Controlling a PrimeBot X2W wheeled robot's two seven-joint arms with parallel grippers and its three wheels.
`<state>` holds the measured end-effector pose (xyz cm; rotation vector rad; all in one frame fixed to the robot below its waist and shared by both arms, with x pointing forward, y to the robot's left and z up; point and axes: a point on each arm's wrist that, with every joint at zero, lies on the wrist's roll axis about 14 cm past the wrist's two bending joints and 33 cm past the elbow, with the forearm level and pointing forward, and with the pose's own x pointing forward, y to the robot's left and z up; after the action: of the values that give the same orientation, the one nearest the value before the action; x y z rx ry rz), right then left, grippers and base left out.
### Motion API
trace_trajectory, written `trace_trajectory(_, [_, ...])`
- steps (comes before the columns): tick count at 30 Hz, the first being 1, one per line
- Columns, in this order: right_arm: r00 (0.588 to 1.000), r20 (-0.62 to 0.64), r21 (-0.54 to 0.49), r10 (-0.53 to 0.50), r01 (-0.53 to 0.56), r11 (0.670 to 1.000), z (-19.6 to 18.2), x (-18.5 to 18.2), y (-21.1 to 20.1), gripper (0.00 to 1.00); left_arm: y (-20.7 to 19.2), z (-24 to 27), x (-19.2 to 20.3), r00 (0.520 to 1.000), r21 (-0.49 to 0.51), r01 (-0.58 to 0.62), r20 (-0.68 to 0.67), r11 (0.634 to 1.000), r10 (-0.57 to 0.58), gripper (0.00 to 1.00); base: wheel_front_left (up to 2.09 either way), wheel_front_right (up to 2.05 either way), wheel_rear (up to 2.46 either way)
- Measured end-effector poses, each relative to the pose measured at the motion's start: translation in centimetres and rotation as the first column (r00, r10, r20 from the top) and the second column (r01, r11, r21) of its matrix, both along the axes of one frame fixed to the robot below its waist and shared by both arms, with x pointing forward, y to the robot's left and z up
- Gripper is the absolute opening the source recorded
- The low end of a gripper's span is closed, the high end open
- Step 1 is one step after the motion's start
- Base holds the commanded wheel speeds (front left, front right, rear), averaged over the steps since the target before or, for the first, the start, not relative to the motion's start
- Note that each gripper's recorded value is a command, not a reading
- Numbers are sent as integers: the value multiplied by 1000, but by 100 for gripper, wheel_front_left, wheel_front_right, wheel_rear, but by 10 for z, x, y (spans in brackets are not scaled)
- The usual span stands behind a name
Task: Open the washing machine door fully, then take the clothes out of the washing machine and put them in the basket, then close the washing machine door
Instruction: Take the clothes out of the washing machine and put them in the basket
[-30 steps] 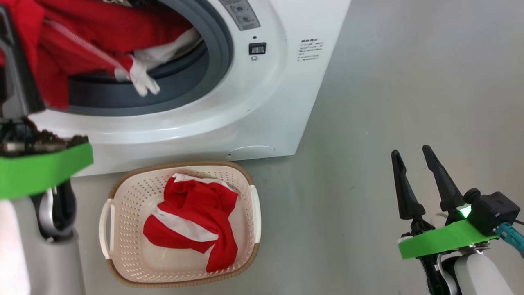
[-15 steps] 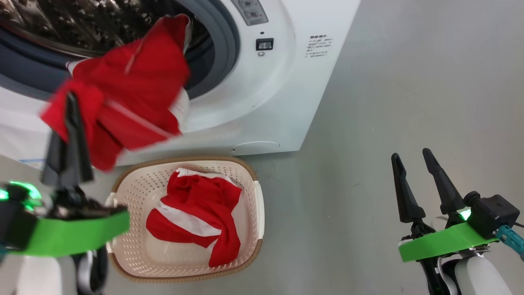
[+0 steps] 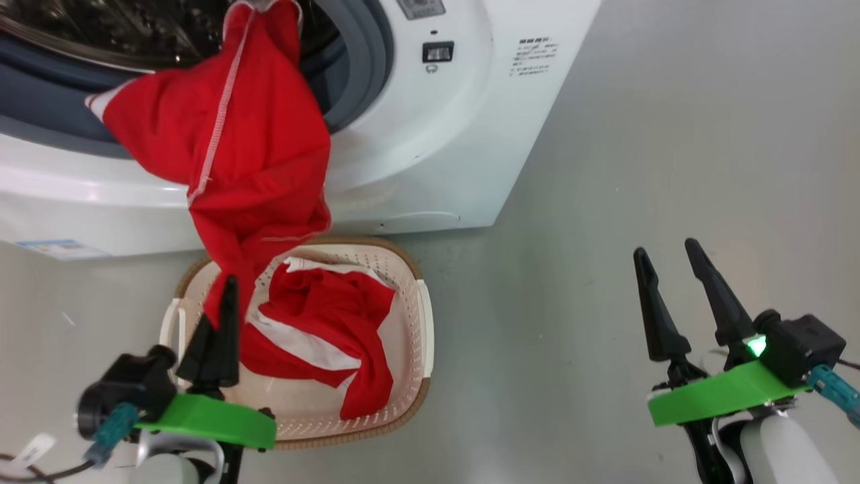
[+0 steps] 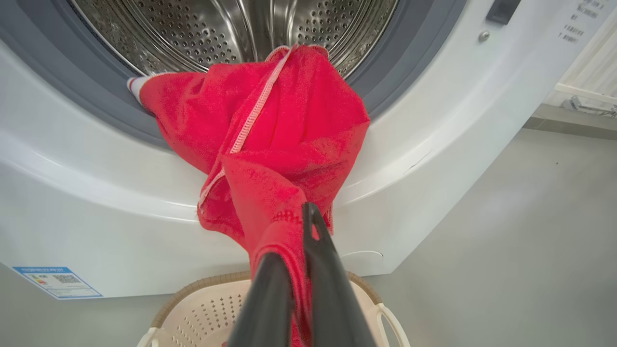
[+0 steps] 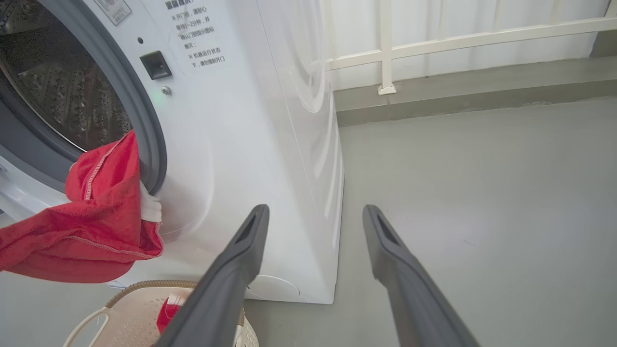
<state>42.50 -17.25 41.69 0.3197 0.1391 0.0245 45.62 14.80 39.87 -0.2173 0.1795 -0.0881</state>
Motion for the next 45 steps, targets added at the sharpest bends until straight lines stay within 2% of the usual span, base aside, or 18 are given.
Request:
trace_trajectory(8, [1000, -14, -8, 7, -8, 1000, -11, 12, 1, 100, -14, -52, 7, 988, 2, 42, -148, 999, -41, 0, 0, 0, 0])
trace_trajectory(20, [999, -43, -20, -3, 2, 1000, -32, 30, -5, 100, -30, -120, 23, 943, 38, 117, -318, 992, -99, 0, 0, 0, 0])
trace_trajectory(35, [997, -82, -37, -8, 5, 999, -60, 45, -10, 100, -42, -180, 43, 888, 54, 195, -434, 979, -153, 0, 0, 0, 0])
trace_trajectory(45, [995, -103, -48, -16, 11, 999, -73, 49, -15, 100, -50, -201, 54, 867, 49, 219, -468, 974, -171, 0, 0, 0, 0])
